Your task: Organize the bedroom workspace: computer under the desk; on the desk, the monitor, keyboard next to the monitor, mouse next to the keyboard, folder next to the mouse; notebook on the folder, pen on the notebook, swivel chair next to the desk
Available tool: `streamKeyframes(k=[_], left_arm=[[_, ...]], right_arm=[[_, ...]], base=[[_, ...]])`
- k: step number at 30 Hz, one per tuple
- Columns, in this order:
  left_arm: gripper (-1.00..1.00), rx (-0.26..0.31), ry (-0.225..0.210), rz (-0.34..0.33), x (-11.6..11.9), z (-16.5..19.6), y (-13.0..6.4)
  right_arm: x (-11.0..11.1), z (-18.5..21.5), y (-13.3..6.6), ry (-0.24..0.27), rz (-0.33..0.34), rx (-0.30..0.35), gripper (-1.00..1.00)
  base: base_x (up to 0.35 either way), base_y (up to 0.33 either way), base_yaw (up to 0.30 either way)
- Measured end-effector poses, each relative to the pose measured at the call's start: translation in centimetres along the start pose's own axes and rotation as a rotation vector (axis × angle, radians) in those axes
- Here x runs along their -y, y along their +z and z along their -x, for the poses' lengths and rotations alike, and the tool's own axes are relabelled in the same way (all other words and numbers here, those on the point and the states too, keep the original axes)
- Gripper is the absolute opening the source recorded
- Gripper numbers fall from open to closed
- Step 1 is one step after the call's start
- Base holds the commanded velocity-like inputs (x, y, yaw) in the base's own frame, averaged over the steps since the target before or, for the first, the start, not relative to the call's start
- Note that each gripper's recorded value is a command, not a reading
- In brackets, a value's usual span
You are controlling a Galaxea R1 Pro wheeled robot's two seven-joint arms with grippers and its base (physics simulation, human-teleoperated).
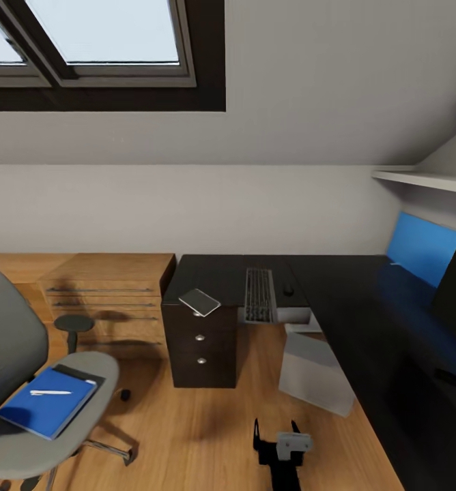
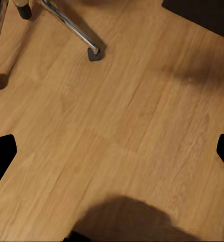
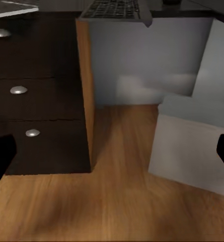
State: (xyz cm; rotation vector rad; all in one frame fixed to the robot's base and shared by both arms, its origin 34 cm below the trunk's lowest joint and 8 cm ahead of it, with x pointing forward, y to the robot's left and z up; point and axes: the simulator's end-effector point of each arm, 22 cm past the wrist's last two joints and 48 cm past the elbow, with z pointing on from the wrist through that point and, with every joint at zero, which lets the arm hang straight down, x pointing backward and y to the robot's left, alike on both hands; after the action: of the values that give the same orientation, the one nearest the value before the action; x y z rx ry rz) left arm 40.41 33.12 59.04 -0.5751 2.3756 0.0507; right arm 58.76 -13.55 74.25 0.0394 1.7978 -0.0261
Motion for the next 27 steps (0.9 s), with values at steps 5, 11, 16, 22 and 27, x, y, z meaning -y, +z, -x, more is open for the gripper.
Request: streamKeyframes(k=[5, 11, 16, 22, 27], left_arm=[[1.00, 0.117, 0.007, -0.077, 2.0, 3.6, 0.0], [1.00, 0.297, 0.023, -0.262, 7.4, 11.9, -1.5], [1.00, 0.258, 0.018, -0.331, 10.6, 14.7, -2.8], [1.00, 0.287, 0.018, -0.407, 14.9, 20.6, -6.6], [1.00, 0.287, 0.006, -0.451, 17.3, 22.4, -11.2]], right_arm=[[-1.5, 2.7, 1.7, 0.114, 0.021, 0.013, 1.00], [-5.7, 6.6, 3.4, 0.449, 0.140, -0.043, 1.00], [-6.8, 10.0, 4.1, 0.677, 0.192, -0.042, 1.00], [-4.3, 13.8, 5.1, 0.806, 0.196, 0.013, 1.00], [-2.1, 14.3, 5.5, 0.860, 0.176, 0.023, 1.00]], base=[[0.338, 0.000, 0.000], [0.338, 0.000, 0.000], [0.338, 0.000, 0.000], [0.338, 0.000, 0.000], [0.338, 0.000, 0.000]])
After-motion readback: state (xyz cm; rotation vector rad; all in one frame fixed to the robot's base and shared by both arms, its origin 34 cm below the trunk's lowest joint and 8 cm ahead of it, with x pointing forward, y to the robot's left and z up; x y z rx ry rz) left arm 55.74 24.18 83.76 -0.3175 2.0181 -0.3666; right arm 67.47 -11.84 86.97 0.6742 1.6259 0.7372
